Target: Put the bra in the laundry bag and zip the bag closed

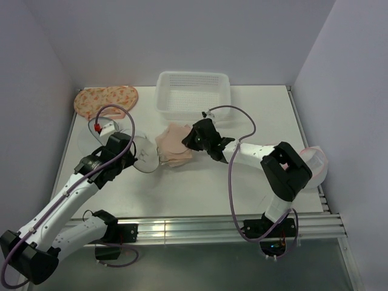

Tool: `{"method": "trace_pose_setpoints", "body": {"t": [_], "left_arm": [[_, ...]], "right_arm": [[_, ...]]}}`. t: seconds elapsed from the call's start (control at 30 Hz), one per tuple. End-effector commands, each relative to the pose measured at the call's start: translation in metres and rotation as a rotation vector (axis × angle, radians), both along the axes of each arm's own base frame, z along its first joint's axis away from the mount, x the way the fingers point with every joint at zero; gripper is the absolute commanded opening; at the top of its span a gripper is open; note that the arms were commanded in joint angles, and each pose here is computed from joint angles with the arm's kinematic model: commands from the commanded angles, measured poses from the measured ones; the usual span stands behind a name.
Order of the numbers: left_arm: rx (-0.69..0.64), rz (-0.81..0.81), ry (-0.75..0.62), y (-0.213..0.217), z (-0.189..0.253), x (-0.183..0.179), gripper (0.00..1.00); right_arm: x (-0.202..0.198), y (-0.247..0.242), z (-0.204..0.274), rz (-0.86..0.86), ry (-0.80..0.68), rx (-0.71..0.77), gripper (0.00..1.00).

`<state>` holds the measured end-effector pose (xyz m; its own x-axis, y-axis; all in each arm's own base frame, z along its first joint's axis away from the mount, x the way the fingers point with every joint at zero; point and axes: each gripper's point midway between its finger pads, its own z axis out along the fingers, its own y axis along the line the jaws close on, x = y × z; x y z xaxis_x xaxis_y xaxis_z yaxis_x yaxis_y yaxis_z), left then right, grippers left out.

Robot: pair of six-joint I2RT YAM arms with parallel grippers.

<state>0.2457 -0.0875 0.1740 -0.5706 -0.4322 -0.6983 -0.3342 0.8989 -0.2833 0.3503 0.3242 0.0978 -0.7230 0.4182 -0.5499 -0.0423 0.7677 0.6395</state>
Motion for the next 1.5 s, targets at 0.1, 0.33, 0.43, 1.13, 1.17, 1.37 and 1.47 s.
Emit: {"method": "trace_pose_setpoints", "body": {"t": [0.1,0.33,0.43,1.13,1.17,1.37,1.47], "left_arm": [[-0.028,0.005,-0.085,0.003,0.038,0.000,0.00],[-0.065,-0.010,-0.162,0.000,0.071,0.004,0.00],[-0.068,-0.024,-0.182,-0.004,0.079,0.009,0.00],[-0.119,-0.138,-0.308,-0.029,0.133,0.023,0.00],[-0.125,-0.144,-0.320,-0.030,0.137,0.023,0.00],[-0.151,-0.186,-0.375,-0.037,0.157,0.019,0.00],[-0.113,-0.162,-0.366,-0.031,0.151,0.023,0.00]], "right_arm": [[0.023,-0.013,0.010,-0.086,-0.085,-0.194,0.00],[0.021,-0.016,0.008,-0.100,-0.143,-0.448,0.00],[0.013,-0.007,0.012,-0.071,-0.176,-0.499,0.00],[-0.012,0.058,-0.018,0.169,-0.202,-0.562,0.00],[-0.012,0.060,-0.016,0.175,-0.204,-0.559,0.00],[-0.009,0.065,-0.033,0.202,-0.167,-0.614,0.00],[-0.015,0.064,-0.031,0.222,-0.176,-0.585,0.00]]}}
